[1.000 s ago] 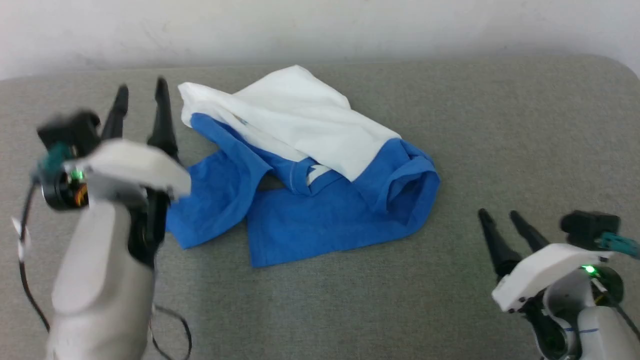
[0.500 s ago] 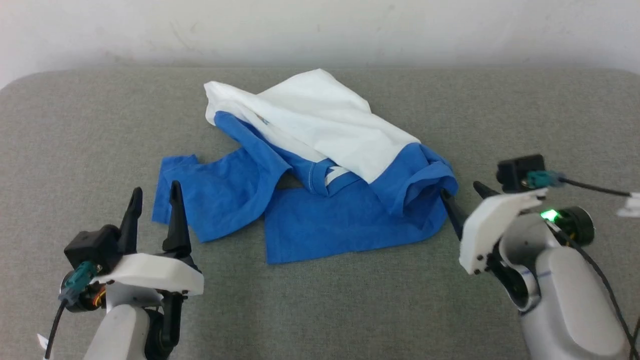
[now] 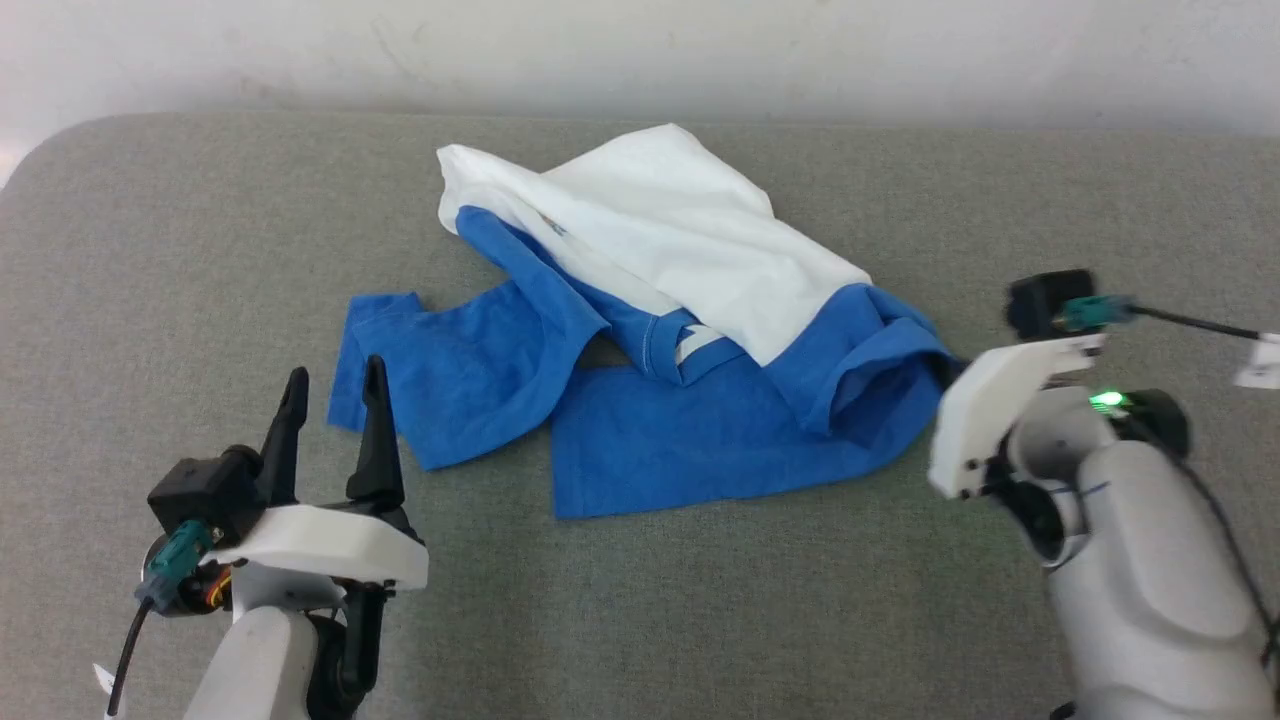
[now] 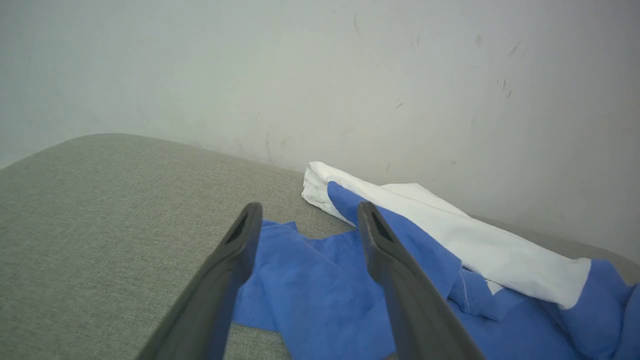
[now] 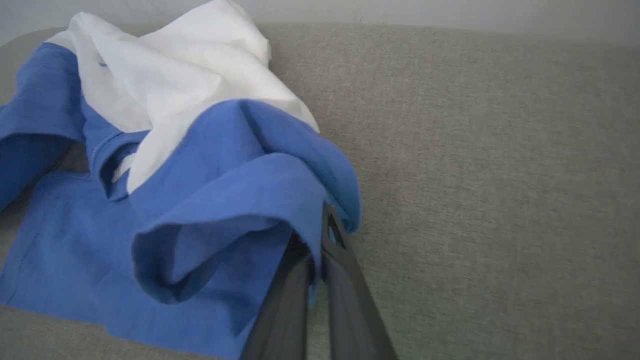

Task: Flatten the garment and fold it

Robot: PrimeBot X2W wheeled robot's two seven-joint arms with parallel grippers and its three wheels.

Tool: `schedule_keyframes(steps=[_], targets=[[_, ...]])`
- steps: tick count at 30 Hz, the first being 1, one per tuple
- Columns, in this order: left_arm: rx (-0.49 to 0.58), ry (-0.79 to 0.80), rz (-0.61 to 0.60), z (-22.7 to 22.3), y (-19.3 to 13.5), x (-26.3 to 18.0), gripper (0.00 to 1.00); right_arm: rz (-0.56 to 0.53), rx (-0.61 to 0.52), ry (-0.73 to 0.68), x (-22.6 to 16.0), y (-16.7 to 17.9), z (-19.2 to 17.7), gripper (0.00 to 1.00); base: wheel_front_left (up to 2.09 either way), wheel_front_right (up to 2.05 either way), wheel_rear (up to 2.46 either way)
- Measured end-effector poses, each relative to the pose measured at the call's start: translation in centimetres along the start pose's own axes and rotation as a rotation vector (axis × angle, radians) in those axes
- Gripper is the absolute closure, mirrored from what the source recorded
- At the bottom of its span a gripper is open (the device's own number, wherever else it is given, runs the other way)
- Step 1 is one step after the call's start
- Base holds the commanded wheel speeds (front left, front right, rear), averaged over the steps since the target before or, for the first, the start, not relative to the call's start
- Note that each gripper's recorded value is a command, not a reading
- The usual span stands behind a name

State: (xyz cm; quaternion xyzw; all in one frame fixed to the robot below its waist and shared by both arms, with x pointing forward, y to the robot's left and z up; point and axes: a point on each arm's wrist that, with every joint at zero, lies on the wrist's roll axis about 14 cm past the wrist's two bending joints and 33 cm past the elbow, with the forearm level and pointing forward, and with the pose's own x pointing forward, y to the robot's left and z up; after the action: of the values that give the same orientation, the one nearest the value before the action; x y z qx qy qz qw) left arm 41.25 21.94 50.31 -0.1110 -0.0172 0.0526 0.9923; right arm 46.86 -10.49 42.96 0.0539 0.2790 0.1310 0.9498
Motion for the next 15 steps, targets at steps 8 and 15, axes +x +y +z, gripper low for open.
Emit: schedule_keyframes(steps=[8,15], targets=[[0.001,0.015,-0.026,-0.3,-0.8,0.0,0.0,-0.344,0.057,-0.075,-4.1,-12.9,2.3,1.0,0.0,0.0,0.0],[0.0,0.052,-0.059,-1.1,-1.9,0.0,0.0,-0.486,0.096,-0.073,-6.2,-16.7,1.4,0.65,0.0,0.0,0.0]])
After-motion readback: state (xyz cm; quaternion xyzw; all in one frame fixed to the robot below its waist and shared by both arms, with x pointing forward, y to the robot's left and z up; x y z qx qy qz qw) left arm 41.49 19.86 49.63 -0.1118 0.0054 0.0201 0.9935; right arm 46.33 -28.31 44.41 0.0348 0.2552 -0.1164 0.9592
